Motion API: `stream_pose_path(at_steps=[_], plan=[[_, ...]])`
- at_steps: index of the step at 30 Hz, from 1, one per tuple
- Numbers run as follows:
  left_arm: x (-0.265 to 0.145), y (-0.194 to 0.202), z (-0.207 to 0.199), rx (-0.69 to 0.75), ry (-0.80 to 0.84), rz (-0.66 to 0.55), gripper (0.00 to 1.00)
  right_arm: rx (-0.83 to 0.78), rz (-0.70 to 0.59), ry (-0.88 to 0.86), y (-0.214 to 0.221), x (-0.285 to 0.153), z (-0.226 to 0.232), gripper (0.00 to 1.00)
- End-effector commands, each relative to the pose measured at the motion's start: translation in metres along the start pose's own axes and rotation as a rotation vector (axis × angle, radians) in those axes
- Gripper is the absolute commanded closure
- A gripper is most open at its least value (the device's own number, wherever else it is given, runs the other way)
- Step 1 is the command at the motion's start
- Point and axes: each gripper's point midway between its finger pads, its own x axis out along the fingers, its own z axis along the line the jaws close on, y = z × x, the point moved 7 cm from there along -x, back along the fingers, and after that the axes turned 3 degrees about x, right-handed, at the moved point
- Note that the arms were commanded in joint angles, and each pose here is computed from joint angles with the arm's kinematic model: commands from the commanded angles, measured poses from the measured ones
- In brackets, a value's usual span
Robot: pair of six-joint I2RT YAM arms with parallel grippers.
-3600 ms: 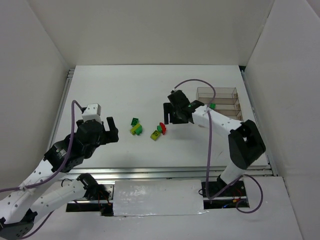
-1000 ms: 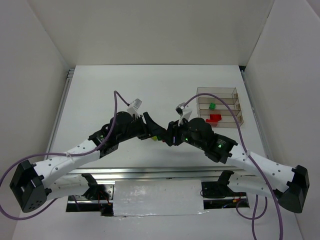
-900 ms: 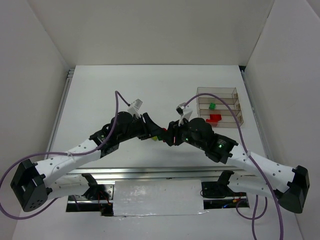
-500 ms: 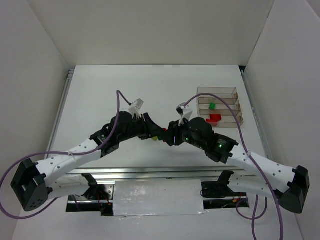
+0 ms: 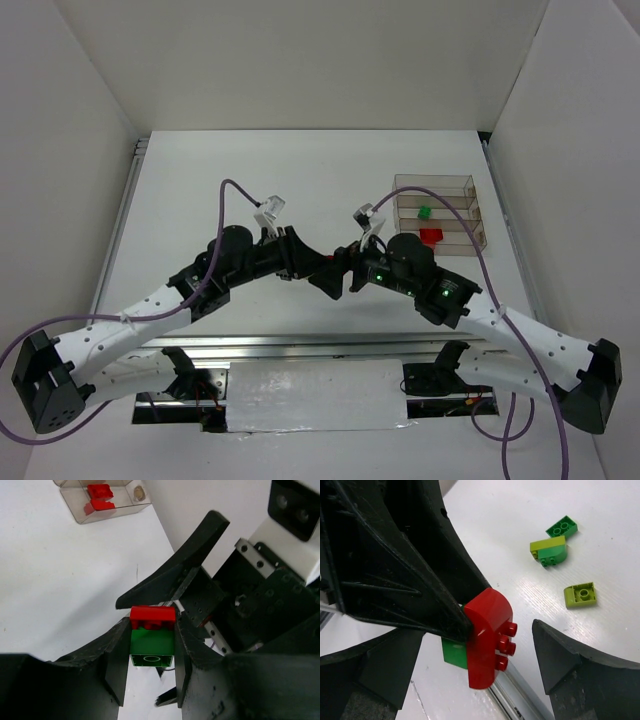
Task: Sort the legos into containers by color
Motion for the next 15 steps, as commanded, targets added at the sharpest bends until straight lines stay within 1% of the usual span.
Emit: stream_pose_path(at_steps=[1, 3, 4, 5, 6, 7, 8, 9, 11, 12, 15], plan=[[-0.008, -0.01, -0.023, 0.09, 0.099, -0.016, 1.0, -0.019, -0.078, -0.141, -0.018, -0.015, 0.011, 0.03], [-0.01, -0.011, -0.024, 0.139, 0.105, -0.018, 1.0, -0.049, -0.052, -0.213, -0.015, -0.023, 0.012, 0.03], [-0.012, -0.012, -0.027, 0.164, 0.12, -0.02, 1.0, -0.062, -0.064, -0.241, -0.019, -0.031, 0.011, 0.03], [-0.014, -0.013, -0.029, 0.187, 0.138, -0.019, 1.0, -0.086, -0.022, -0.332, -0.015, -0.039, 0.016, 0.04], [-0.016, -0.012, -0.031, 0.235, 0.165, -0.006, 1.0, -0.088, 0.001, -0.373, -0.01, -0.044, 0.014, 0.04], [-0.018, -0.013, -0.035, 0.26, 0.193, -0.002, 1.0, -0.086, -0.008, -0.384, -0.012, -0.051, 0.009, 0.04], [-0.02, -0.013, -0.037, 0.301, 0.216, 0.001, 1.0, -0.1, 0.008, -0.471, -0.01, -0.058, 0.013, 0.05], [-0.023, -0.01, -0.041, 0.321, 0.261, 0.022, 1.0, -0.106, 0.005, -0.496, -0.01, -0.063, 0.013, 0.06], [-0.026, -0.008, -0.045, 0.358, 0.316, 0.03, 1.0, -0.099, 0.012, -0.524, -0.011, -0.069, 0.009, 0.06], [-0.03, -0.006, -0.049, 0.386, 0.369, 0.035, 1.0, -0.094, 0.018, -0.523, -0.011, -0.069, 0.007, 0.08], [-0.034, -0.001, -0.052, 0.404, 0.44, 0.049, 1.0, -0.091, 0.036, -0.538, -0.01, -0.067, 0.006, 0.1]])
